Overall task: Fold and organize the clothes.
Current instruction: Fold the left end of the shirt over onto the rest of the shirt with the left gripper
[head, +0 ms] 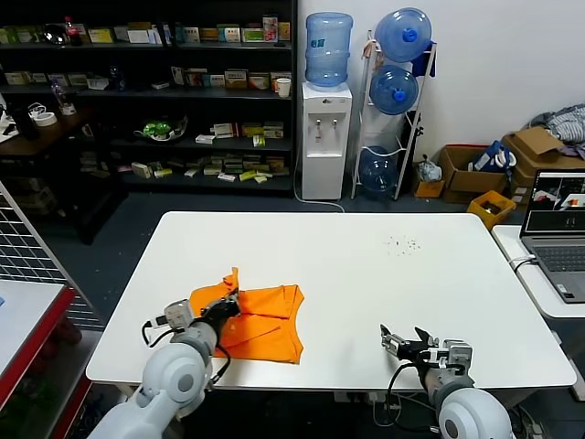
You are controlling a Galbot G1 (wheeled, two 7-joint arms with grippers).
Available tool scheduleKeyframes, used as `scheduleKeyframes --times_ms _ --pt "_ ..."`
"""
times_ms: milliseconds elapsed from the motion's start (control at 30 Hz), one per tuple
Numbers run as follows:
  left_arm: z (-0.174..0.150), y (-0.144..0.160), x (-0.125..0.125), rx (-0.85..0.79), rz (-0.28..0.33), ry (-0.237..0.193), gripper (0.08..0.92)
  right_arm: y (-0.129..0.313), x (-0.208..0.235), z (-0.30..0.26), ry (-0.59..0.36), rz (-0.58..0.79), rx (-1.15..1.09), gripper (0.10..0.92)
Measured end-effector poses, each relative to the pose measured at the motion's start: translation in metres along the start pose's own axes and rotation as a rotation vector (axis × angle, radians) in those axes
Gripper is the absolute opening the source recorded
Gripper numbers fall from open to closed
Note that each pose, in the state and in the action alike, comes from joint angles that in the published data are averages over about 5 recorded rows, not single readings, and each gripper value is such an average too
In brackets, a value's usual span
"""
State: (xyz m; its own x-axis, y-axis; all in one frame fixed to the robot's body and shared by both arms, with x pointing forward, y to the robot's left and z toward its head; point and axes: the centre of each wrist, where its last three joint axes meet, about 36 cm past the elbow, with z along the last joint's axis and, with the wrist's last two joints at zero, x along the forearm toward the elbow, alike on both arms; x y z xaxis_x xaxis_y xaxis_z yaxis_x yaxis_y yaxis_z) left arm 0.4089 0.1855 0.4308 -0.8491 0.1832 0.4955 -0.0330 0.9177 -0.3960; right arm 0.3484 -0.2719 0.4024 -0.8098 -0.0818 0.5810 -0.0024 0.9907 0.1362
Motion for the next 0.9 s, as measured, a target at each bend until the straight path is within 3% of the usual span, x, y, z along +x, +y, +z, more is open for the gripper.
scheduleKeyframes --times_ms 267,567,900 --pt "0.017 -0.031 0.001 0.009 0.047 0.046 0.115 -0.001 0.0 0.0 0.001 0.003 0.0 0.823" --pt "0.026 -0.049 0.001 0.009 0.085 0.066 0.124 -0.001 0.001 0.001 0.001 0.004 0.0 0.823" --pt "0.029 -0.044 0.002 -0.018 0.101 0.065 0.39 -0.001 -0.001 0.0 0.001 0.0 0.0 0.823"
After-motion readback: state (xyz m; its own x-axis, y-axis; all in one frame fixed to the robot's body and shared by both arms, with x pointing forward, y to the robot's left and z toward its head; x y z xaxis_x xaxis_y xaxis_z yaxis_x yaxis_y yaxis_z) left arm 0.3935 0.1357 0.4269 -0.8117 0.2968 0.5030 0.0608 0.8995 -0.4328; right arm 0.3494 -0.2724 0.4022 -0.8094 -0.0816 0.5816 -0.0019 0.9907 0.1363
